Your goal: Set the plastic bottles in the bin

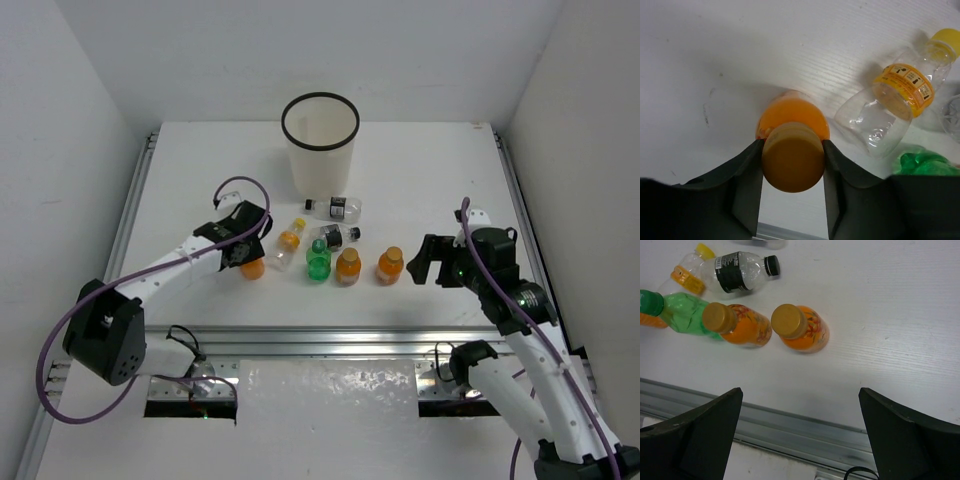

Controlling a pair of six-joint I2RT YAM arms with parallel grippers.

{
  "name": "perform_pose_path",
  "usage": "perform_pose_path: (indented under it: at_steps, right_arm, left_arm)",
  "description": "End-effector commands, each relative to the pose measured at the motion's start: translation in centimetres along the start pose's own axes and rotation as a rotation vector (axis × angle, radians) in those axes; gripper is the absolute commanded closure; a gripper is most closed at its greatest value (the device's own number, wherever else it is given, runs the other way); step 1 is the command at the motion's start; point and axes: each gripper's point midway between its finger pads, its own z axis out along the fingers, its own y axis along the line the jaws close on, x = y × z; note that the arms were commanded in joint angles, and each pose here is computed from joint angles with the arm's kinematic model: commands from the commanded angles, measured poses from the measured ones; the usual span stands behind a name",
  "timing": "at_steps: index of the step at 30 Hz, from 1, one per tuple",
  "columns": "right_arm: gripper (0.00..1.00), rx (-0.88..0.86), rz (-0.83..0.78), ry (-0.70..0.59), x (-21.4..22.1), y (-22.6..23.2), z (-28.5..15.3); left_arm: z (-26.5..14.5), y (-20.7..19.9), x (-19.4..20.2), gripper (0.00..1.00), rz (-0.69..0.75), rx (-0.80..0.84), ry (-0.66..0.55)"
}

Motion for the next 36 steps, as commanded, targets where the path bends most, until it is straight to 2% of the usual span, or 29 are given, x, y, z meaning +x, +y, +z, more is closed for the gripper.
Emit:
perform_pose_path:
  at_steps: [1,3,4,7,8,10,11,12,13,15,18,19,20,21,22,23,24,25,26,27,28,29,31,32,34,35,36]
  right_arm:
    - [0.01,-0.031,0.003,-0.04,-1.3,0.7,0.2]
    - [0.01,-0.036,0.002,-0.05,-1.5,0.8,0.3]
    - [0.01,-0.066,-0.002,-0.043,-1.5,1.3,0.4]
    - [0.01,-0.216,-0.051,-0.048,-1.9,3.8,0.8]
    - [0.01,-0.322,-0.06,-0.032,-1.7,5.6,0.5]
    - [0.01,-0.388,-0.053,-0.061,-2.8,7.0,0.4]
    - [0.01,-0.392,-0.042,-0.068,-3.3,7.2,0.6]
    - [0.01,-0.386,-0.038,-0.07,-3.6,7.1,0.6]
    - [0.01,-0.379,-0.035,-0.067,-3.6,7.0,0.8]
    - [0.01,-0.34,-0.014,-0.071,-3.6,6.4,1.3]
    - [0.01,-0.244,0.02,-0.082,-3.1,4.6,2.2]
    - [0.01,-0.215,0.032,-0.081,-2.9,4.1,2.4]
    - [0.01,-0.182,0.043,-0.072,-2.5,3.5,2.6]
    - [0.01,-0.129,0.046,-0.065,-2.3,2.5,3.0]
    - [0.01,-0.109,0.046,-0.054,-2.1,2.1,3.2]
    - [0.01,-0.09,0.04,-0.033,-1.8,1.8,3.2]
    - [0.01,-0.068,0.04,-0.016,-1.4,1.4,3.4]
    - [0.01,-0.056,0.037,0.003,-1.0,1.1,3.6]
    - [0.01,-0.051,0.038,0.012,-0.7,1.0,3.7]
    - [0.01,-0.057,0.036,0.016,-0.5,1.0,3.8]
    - [0.01,-0.059,0.035,0.018,-0.4,1.0,3.9]
    - [0.01,-0.054,0.037,0.034,0.1,0.9,4.0]
    - [0.01,-0.051,0.034,0.056,0.7,0.7,4.2]
    - [0.01,-0.048,0.03,0.067,1.1,0.6,4.3]
    - [0.01,-0.039,0.02,0.085,1.5,0.3,4.6]
    - [0.01,-0.044,0.017,0.089,1.5,0.4,4.7]
    - [0.01,-0.048,0.015,0.097,1.6,0.4,4.8]
  left_arm:
    - [-0.4,0.2,-0.7,0.75,-0.007,-0.006,-0.013]
    - [-1.4,0.3,-1.3,0.89,-0.009,0.005,-0.027]
    - [-2.1,0.1,-1.9,1.0,-0.014,0.016,-0.038]
    - [-5.3,0.0,-3.6,1.0,-0.007,0.075,-0.084]
    - [-6.3,0.2,-4.2,1.0,-0.002,0.087,-0.105]
    - [-9.8,-0.1,-7.3,1.0,-0.018,0.16,-0.206]
    - [-11.4,-0.7,-8.9,1.0,-0.03,0.209,-0.255]
    - [-12.6,-1.6,-10.1,1.0,0.023,0.257,-0.289]
    - [-15.1,-3.3,-12.7,1.0,0.009,0.34,-0.348]
    - [-16.4,-6.0,-14.6,1.0,0.064,0.414,-0.36]
    - [-20.5,-10.3,-20.8,1.0,0.023,0.54,-0.499]
    - [-20.8,-10.8,-21.9,1.0,0.01,0.536,-0.516]
    - [-19.5,-12.5,-22.6,1.0,0.021,0.524,-0.499]
    - [-21.3,-13.4,-24.8,1.0,0.018,0.55,-0.549]
    - [-21.1,-13.9,-25.8,1.0,0.007,0.529,-0.563]
    - [-18.8,-15.7,-26.3,1.0,0.03,0.508,-0.54]
    - [-20.2,-16.5,-28.4,1.0,0.031,0.532,-0.589]
    - [-19.3,-18.1,-29.9,1.0,0.051,0.539,-0.602]
    - [-17.2,-18.7,-29.4,1.0,0.076,0.517,-0.575]
    - [-18.3,-19.3,-31.1,1.0,0.056,0.539,-0.613]
    - [-15.4,-20.3,-31.4,1.0,0.072,0.523,-0.584]
    - [-16.5,-20.7,-33.0,0.98,0.058,0.55,-0.617]
    - [-12.6,-21.8,-32.7,0.88,0.085,0.55,-0.545]
    - [-12.6,-22.0,-33.2,0.68,0.074,0.567,-0.542]
    - [-11.5,-22.6,-32.5,0.48,0.088,0.599,-0.502]
    - [-11.0,-22.8,-32.1,0.34,0.084,0.603,-0.49]
    - [-11.1,-23.0,-31.9,0.3,0.087,0.624,-0.484]
